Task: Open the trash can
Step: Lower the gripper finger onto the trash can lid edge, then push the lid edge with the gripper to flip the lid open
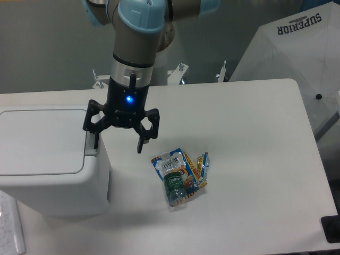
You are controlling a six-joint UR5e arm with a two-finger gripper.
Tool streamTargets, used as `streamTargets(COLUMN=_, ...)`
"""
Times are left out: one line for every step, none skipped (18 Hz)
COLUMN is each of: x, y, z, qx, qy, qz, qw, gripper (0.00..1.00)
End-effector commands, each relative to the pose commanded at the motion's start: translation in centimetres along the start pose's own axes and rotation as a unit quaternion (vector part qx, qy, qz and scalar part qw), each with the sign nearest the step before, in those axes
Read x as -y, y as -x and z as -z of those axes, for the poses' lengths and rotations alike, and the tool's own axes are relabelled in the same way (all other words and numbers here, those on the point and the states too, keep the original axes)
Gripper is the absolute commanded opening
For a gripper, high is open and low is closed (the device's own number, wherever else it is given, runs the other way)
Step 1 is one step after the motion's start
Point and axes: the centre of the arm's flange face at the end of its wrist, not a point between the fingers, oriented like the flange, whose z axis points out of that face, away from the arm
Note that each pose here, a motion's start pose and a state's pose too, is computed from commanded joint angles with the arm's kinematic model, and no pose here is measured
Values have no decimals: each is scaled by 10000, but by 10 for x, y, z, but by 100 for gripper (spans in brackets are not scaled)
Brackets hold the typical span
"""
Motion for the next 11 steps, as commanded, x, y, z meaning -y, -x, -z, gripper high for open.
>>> streamTargets(x=0, y=0, z=0, qx=0, qy=0, qz=0, qw=10000, gripper=100)
streamTargets(x=0, y=0, z=0, qx=0, qy=0, qz=0, qw=10000, gripper=100)
streamTargets(x=0, y=0, z=0, qx=0, qy=0, qz=0, qw=10000, gripper=100)
streamTargets(x=0, y=0, z=0, qx=0, qy=0, qz=0, qw=10000, gripper=100)
streamTargets(x=0, y=0, z=0, qx=0, qy=0, qz=0, qw=10000, gripper=100)
streamTargets(x=0, y=0, z=0, qx=0, qy=0, qz=0, qw=10000, gripper=100)
streamTargets(x=1, y=0, z=1, qx=2, qy=-14, qz=2, qw=10000, gripper=100)
streamTargets(x=1, y=0, z=1, qx=3, qy=-14, qz=2, qw=10000, gripper=100)
streamTargets(x=3, y=-1, z=4, qx=8, qy=-42, qz=-9, qw=10000, gripper=100)
streamTargets(x=7, y=-2, z=10, qx=14, qy=-101, qz=-17, qw=9999, gripper=100)
streamTargets(x=12, y=-4, z=17, qx=37, qy=-184, qz=-80, qw=9998, gripper=100)
